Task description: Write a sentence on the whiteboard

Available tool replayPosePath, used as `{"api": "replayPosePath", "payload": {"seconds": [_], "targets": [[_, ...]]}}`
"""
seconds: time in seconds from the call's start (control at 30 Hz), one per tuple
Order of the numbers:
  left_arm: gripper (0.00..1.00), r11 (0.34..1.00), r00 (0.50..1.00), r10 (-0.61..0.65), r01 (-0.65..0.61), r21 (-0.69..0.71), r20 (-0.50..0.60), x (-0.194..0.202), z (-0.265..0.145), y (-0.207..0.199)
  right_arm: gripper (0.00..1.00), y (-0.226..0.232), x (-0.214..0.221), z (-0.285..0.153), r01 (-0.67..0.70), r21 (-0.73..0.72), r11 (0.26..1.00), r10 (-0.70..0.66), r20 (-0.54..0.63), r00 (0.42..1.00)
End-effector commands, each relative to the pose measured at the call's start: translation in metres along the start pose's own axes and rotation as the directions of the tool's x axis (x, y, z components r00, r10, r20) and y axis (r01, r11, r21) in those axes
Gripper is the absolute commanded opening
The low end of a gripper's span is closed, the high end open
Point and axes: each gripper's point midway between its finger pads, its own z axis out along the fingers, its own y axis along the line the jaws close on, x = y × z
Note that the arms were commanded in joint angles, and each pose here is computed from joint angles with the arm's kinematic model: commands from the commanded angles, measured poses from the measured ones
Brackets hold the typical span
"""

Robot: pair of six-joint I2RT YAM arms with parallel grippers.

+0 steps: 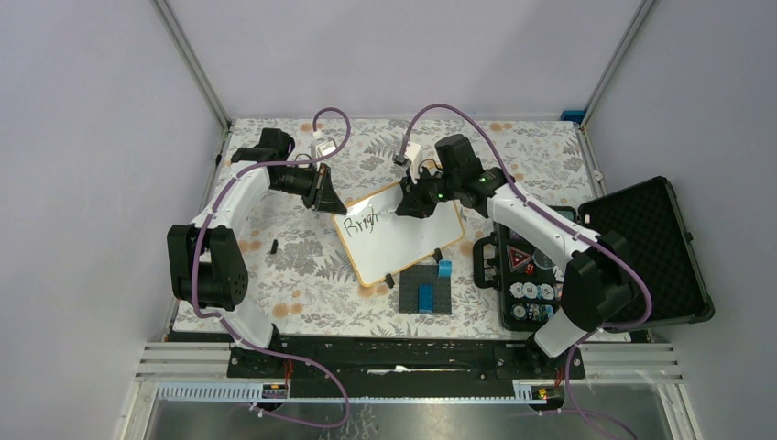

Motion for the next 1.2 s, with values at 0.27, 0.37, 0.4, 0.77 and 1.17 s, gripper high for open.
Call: {"api": "replayPosePath", "payload": {"seconds": [0.27, 0.37, 0.4, 0.77, 1.17], "targets": [[0.0, 0.999, 0.999, 0.044, -0.045, -0.024, -0.031, 0.006, 0.004, -0.001, 0.0, -0.01, -0.021, 0.005, 0.045, 0.025, 0.999, -0.046, 0.042, 0.998], [0.0, 0.999, 0.998, 0.046, -0.047, -0.025, -0.031, 0.005, 0.004, -0.001, 0.0, -0.013, -0.019, 0.006, 0.045, 0.042, 0.998, -0.046, 0.036, 0.998], [0.0, 0.999, 0.999, 0.045, -0.045, -0.023, -0.031, 0.006, 0.004, -0.001, 0.0, -0.014, -0.019, 0.005, 0.045, 0.048, 0.998, -0.046, 0.035, 0.998], [0.0, 0.999, 0.999, 0.045, -0.046, -0.023, -0.03, 0.005, 0.004, -0.001, 0.0, -0.023, -0.017, -0.008, 0.045, 0.094, 0.995, -0.049, 0.038, 0.998], [0.0, 0.999, 0.999, 0.046, -0.047, -0.026, -0.029, 0.005, 0.003, -0.002, 0.0, -0.025, -0.015, -0.014, 0.043, 0.103, 0.994, -0.048, 0.043, 0.998]]}}
